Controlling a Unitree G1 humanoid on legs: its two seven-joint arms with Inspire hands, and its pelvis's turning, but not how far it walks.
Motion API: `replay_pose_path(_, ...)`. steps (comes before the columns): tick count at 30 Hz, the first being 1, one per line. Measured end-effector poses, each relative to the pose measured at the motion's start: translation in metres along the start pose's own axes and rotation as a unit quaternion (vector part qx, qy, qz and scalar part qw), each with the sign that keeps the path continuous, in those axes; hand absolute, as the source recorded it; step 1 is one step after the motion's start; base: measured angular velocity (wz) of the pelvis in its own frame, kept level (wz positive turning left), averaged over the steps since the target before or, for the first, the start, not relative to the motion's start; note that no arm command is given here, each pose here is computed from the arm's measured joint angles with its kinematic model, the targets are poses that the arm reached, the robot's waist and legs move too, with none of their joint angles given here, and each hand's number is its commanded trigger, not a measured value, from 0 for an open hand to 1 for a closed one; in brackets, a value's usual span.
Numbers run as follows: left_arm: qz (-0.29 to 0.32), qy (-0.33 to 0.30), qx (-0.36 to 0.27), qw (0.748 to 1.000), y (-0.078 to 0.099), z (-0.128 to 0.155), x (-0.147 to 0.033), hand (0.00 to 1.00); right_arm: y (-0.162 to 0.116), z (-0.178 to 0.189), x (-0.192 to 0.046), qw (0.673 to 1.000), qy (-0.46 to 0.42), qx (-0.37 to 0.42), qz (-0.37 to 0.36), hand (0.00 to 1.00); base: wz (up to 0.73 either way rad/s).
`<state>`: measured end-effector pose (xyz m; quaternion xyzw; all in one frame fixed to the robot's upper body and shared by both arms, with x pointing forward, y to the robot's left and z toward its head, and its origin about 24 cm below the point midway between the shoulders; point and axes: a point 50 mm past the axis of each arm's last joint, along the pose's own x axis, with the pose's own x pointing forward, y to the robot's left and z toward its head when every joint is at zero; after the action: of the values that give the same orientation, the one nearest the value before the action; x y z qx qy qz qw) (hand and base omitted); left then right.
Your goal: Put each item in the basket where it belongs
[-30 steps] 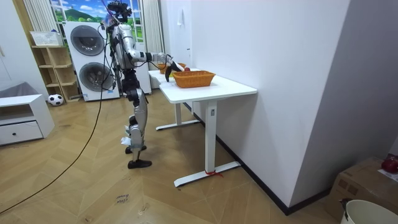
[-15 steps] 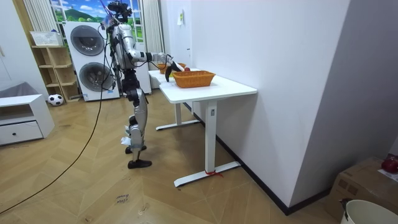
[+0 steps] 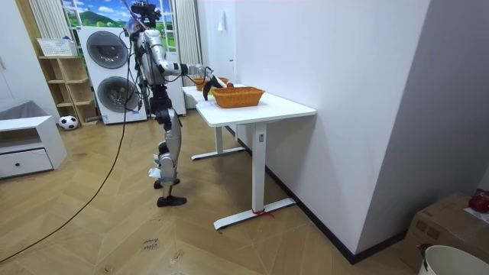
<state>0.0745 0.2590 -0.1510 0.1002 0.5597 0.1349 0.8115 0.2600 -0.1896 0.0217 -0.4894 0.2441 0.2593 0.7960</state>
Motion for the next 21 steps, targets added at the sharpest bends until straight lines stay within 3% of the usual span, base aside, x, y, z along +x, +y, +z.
replay_pose_path(21, 0.001, -0.016, 0.009, 1.0, -0.0004, 0.0096, 0.0007, 0.0, -0.0062, -0.0035, 0.007, 0.998, 0.024, -0.025, -0.061, 1.0, 0.0)
